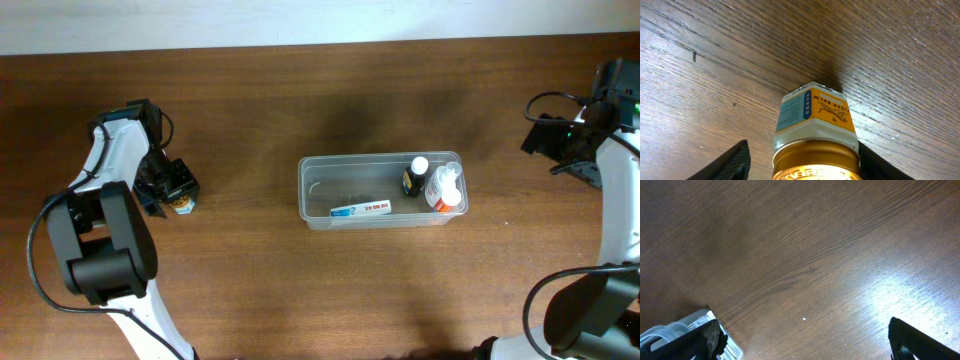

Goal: Pack container
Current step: 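Lower the left gripper over the orange-capped jar and grasp it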

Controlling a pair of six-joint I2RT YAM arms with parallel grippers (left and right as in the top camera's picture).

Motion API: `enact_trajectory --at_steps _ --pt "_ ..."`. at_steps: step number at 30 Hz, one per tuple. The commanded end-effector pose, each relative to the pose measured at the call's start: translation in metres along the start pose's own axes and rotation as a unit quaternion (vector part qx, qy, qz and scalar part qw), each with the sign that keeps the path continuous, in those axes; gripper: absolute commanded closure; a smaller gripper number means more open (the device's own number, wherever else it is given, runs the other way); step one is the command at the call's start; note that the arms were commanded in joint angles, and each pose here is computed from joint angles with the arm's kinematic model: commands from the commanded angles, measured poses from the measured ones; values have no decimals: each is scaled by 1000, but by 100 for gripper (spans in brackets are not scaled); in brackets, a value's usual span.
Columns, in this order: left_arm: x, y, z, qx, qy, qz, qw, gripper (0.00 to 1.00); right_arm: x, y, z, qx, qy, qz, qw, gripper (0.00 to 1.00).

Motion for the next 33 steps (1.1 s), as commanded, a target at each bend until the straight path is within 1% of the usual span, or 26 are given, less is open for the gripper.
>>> enact_trajectory --at_steps 1,7,9,11,13,17,18,21,22,29,33 --pt "0 4 2 6 2 3 1000 41 2 1 -4 -8 6 -3 1000 2" --pt "5 4 1 4 2 -6 1000 44 2 1 -4 -8 6 -3 1000 2" --pt "5 4 1 4 2 -8 1000 47 2 1 -4 -8 6 -3 1000 2" --pt "6 4 1 4 2 -9 1000 48 2 1 -3 -8 6 -3 1000 2" --pt "6 4 0 4 3 -10 1000 52 2 1 -3 -8 6 -3 1000 2" --pt "6 4 0 4 3 -10 1000 53 2 1 -3 -8 6 -3 1000 1" --pt "6 4 0 4 3 -10 1000 57 2 1 -4 -8 6 -3 1000 2" --pt "6 4 0 4 3 -10 1000 59 2 1 -4 -8 6 -3 1000 2" --pt "6 4 0 4 3 -9 1000 62 2 1 -3 -8 6 -3 1000 2" --pt "7 3 0 3 3 -11 1000 62 2 1 -4 -8 6 -3 1000 2" --pt "13 -4 -2 1 10 -24 1000 62 2 1 -4 -8 6 -3 1000 2"
Point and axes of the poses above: each gripper's point midway between its finger pads, its own y axis out along the fingers, its own z axis along the line the jaws close on, x = y × z, the point moved 1 cm from there along -y, back along the fingers, and after that the axes turned 10 degrees about y, right-handed, at the moved point
